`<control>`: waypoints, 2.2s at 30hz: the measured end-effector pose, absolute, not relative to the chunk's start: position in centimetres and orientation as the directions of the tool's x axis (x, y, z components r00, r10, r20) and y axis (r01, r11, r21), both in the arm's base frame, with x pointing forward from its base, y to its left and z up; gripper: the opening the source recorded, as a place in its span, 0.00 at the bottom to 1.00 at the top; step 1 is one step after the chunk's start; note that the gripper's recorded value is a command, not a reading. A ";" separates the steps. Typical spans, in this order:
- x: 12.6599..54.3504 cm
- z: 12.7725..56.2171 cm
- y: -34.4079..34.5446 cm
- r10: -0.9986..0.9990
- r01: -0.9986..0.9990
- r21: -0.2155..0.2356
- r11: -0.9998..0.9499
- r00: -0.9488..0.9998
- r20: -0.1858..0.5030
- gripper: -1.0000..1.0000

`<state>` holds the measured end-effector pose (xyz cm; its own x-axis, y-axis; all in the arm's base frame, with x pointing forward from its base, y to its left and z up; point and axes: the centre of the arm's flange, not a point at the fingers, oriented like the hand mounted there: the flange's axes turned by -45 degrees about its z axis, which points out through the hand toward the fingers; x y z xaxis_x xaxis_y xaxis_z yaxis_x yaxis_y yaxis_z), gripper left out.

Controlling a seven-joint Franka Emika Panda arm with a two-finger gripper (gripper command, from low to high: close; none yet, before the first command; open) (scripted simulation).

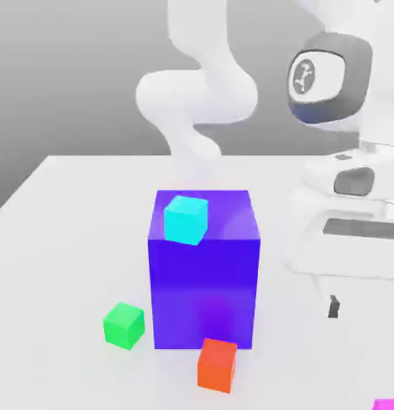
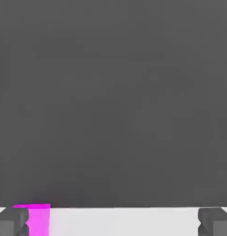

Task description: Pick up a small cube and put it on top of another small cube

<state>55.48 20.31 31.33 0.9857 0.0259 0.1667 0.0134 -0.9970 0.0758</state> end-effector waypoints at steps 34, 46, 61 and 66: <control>53.4 21.0 8.9 -0.233 -0.232 0.016 -0.972 0.972 -0.043 0.00; 44.7 22.1 -7.4 -0.698 -0.696 0.051 -0.716 0.710 -0.100 0.00; 35.2 22.4 -12.9 -0.998 -0.998 -0.001 -0.065 0.065 0.007 0.00; 35.1 19.3 -12.8 -0.998 -0.998 -0.002 -0.064 0.064 0.007 0.00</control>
<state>35.12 -12.83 19.29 0.0643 -0.9979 0.0068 -0.9979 -0.0643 -0.0020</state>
